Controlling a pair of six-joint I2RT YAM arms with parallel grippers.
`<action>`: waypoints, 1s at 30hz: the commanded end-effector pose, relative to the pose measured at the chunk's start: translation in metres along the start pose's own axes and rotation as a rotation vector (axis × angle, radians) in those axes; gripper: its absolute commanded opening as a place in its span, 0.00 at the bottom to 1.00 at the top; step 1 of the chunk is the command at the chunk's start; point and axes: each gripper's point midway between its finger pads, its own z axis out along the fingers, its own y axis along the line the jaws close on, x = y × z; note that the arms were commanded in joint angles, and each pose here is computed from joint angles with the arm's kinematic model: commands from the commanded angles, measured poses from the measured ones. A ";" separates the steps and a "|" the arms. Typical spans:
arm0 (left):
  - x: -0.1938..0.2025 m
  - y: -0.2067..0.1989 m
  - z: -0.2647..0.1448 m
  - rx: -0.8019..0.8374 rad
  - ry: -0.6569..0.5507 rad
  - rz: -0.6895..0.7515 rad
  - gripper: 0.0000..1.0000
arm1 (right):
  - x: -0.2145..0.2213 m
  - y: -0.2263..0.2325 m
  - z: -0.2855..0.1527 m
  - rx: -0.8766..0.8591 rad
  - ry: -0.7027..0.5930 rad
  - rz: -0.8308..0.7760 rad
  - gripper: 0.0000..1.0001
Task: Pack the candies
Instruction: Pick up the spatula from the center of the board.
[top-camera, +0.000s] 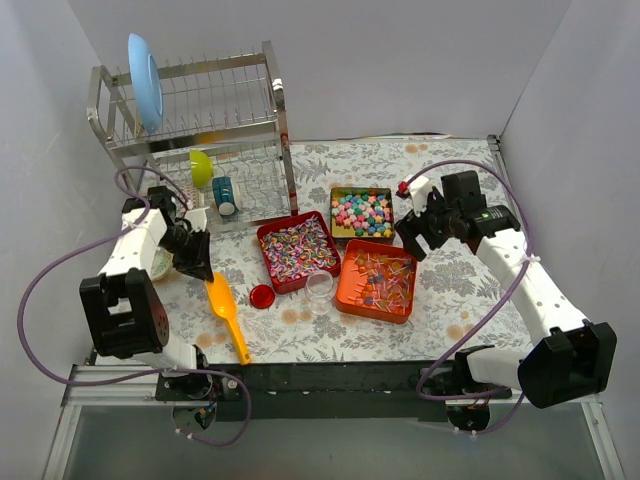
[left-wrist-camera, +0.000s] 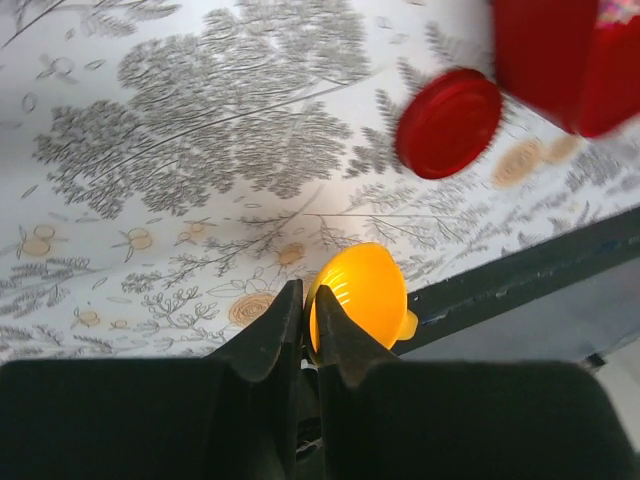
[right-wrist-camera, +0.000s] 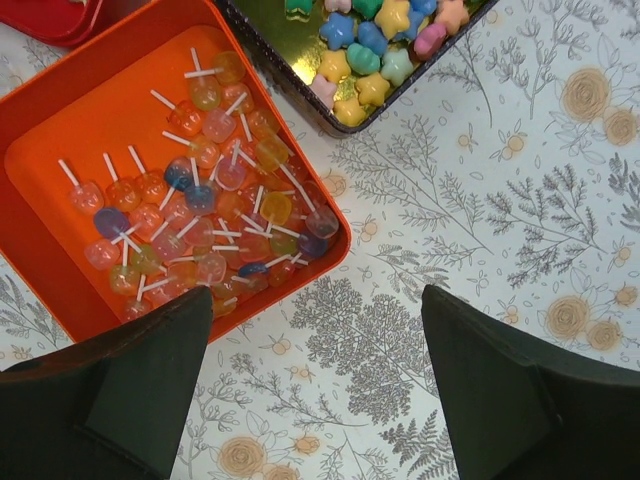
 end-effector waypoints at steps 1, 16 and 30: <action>0.001 -0.052 -0.045 0.211 -0.160 0.259 0.00 | -0.031 0.001 -0.018 -0.020 -0.087 -0.039 0.92; -0.091 -0.187 -0.213 0.686 -0.716 0.260 0.00 | -0.183 0.064 -0.102 -0.174 -0.552 -0.238 0.96; -0.111 -0.183 -0.212 0.695 -0.867 -0.035 0.00 | -0.231 0.157 -0.067 -0.289 -0.606 -0.455 0.84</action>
